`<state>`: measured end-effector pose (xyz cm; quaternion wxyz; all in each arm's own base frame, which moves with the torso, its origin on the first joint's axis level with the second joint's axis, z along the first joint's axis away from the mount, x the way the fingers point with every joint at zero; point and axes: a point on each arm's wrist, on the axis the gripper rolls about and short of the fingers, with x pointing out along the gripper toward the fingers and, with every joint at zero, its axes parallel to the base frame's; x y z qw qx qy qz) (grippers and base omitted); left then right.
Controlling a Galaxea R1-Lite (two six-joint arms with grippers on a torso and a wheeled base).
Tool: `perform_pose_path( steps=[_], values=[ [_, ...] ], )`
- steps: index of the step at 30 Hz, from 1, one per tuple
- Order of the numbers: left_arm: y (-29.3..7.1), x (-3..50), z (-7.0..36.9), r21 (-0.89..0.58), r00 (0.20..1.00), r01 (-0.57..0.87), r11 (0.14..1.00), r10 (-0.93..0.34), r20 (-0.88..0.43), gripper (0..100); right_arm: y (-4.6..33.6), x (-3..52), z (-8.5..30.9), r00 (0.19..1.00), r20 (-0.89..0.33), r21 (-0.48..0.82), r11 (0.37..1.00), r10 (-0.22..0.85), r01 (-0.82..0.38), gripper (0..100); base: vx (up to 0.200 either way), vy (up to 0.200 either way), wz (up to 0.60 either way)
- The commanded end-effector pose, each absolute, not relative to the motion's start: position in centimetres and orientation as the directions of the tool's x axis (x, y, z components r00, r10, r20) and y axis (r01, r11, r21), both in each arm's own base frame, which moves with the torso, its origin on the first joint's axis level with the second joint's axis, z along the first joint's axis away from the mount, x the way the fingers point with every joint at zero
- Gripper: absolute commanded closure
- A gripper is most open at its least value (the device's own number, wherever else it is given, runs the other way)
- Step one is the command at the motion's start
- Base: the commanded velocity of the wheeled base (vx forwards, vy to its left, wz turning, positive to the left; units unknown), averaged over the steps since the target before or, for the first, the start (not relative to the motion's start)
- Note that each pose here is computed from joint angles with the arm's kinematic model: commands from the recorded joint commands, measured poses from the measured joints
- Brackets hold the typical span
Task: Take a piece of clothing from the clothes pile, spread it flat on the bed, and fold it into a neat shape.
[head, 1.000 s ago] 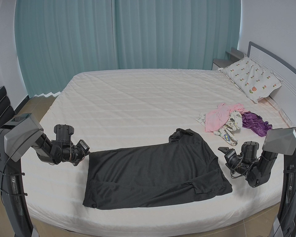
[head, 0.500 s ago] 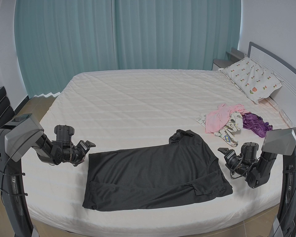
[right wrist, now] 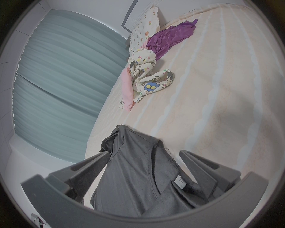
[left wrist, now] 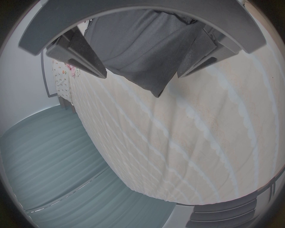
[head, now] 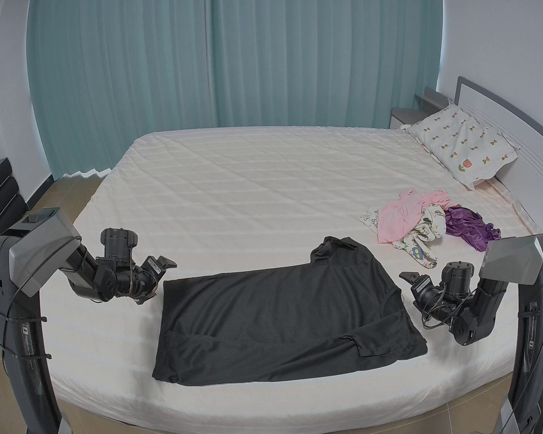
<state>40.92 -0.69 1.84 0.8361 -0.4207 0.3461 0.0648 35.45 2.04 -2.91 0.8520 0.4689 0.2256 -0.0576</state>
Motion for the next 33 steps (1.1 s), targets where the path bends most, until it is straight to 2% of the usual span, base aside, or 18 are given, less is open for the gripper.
perform_pose_path(
  steps=[1, 5, 17, 26, 33],
  values=[
    [-0.71, 40.97, 1.77, -0.659, 0.752, -0.401, 0.636, -0.183, -0.634, 0, 2.05, 35.45, -2.95, 0.891, -0.439, 0.773, 0.554, 0.114, 0.31, 0, 0.0, -0.2, 0.0],
    [-0.71, 41.01, 1.81, -0.661, 0.754, -0.399, 0.636, -0.183, -0.631, 0, 2.05, 35.45, -2.95, 0.891, -0.439, 0.773, 0.554, 0.114, 0.31, 0, 0.0, -0.2, 0.0],
    [-0.46, 41.11, 1.84, -0.663, 0.757, -0.403, 0.631, -0.178, -0.629, 0, 2.1, 35.43, -3.21, 0.889, -0.445, 0.769, 0.557, 0.114, 0.313, 0, 0.0, 0.0, 0.0],
    [-0.39, 41.34, 1.94, -0.663, 0.762, -0.399, 0.634, -0.172, -0.624, 0, 2.16, 35.39, -3.23, 0.888, -0.446, 0.768, 0.558, 0.115, 0.314, 0, 0.2, 0.0, 0.0],
    [-0.17, 41.83, 1.81, -0.677, 0.796, -0.372, 0.635, -0.157, -0.584, 0, 2.16, 35.38, -3.39, 0.886, -0.45, 0.765, 0.562, 0.115, 0.316, 0, 0.0, 0.0, 0.0]
  ],
)
